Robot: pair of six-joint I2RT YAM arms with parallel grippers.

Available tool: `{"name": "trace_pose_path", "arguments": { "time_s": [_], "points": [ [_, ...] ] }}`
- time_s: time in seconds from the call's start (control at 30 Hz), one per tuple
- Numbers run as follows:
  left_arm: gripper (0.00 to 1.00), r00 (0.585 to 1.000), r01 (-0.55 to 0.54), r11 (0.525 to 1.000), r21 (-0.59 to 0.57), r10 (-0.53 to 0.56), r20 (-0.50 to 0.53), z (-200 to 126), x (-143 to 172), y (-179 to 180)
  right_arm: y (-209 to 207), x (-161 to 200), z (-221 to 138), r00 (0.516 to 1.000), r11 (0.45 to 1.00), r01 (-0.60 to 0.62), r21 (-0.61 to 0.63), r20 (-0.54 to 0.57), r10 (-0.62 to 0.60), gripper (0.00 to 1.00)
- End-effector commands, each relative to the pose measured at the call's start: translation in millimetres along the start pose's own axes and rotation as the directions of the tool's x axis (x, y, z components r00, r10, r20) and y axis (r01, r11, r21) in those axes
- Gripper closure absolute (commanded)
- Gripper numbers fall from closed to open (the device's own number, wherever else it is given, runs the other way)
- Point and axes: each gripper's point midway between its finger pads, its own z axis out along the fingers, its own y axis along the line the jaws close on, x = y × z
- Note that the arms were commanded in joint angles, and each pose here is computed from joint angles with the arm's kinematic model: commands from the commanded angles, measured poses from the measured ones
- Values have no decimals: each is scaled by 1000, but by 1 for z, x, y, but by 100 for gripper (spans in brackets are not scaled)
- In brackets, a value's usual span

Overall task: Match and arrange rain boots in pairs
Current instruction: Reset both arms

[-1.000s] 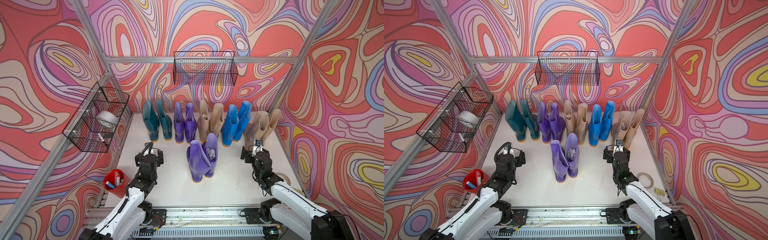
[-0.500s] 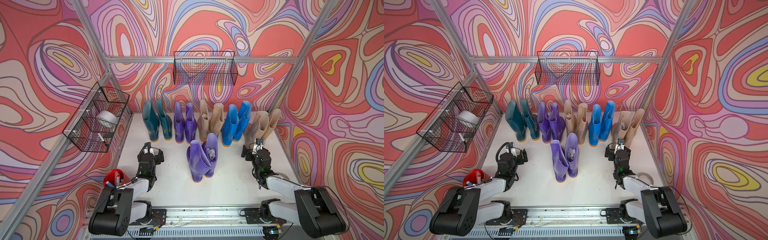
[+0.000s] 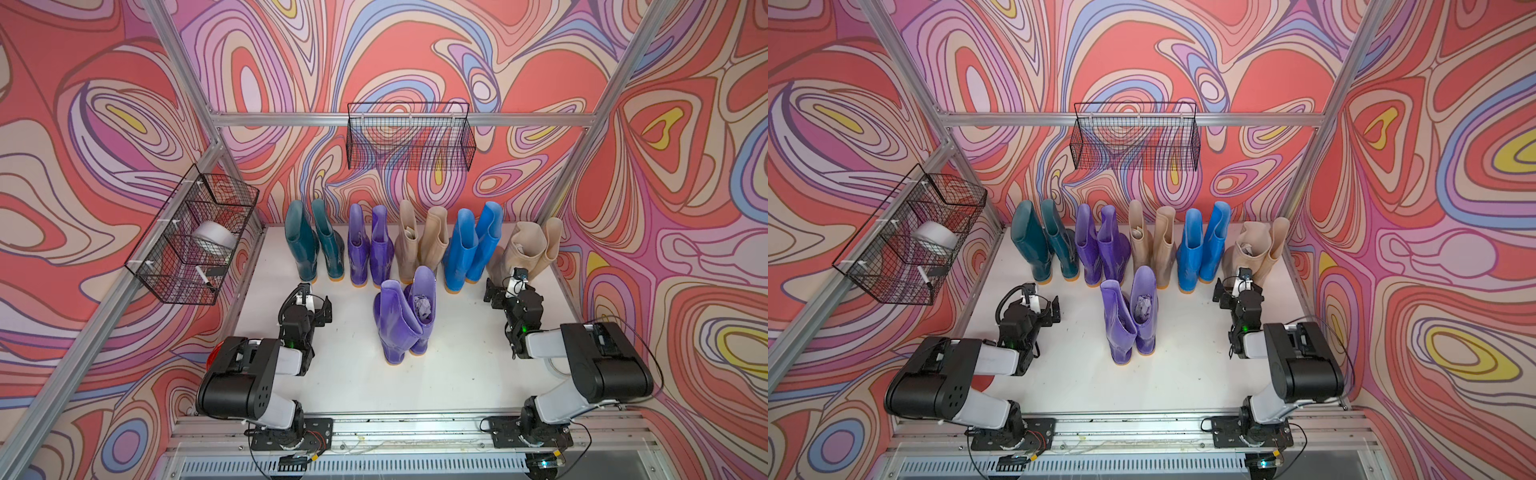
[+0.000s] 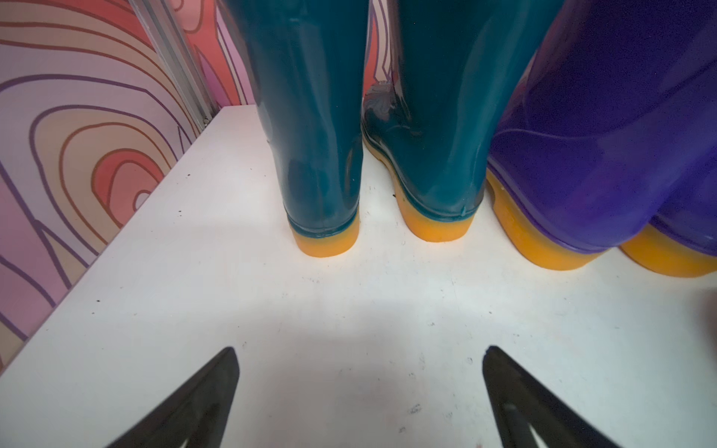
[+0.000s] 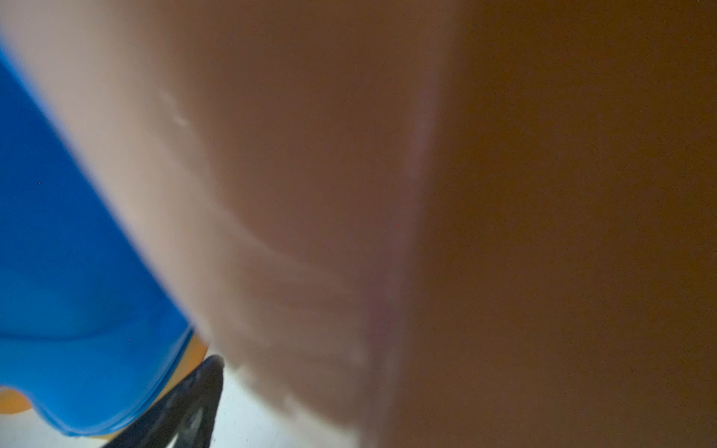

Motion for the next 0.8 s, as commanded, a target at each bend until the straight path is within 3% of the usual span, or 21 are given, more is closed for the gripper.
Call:
{"name": "trace_pose_path", "arguments": {
  "time_s": [0.0, 0.07, 0.4, 0.77],
  "points": [
    [0, 995, -24, 999, 37, 21, 99, 2, -21, -6, 8, 0, 4, 999, 998, -4, -59, 54, 7, 2],
    [0, 994, -24, 999, 33, 21, 110, 3, -23, -5, 10, 6, 8, 1000, 997, 7, -71, 7, -7, 2],
    [0, 999, -10, 999, -40, 9, -37, 27, -18, 6, 22, 9, 18, 999, 990, 27, -136, -36, -32, 2],
    [0, 1000, -9, 999, -42, 7, -27, 26, -19, 6, 17, 9, 24, 998, 994, 13, -105, -61, -19, 2]
  ]
}}
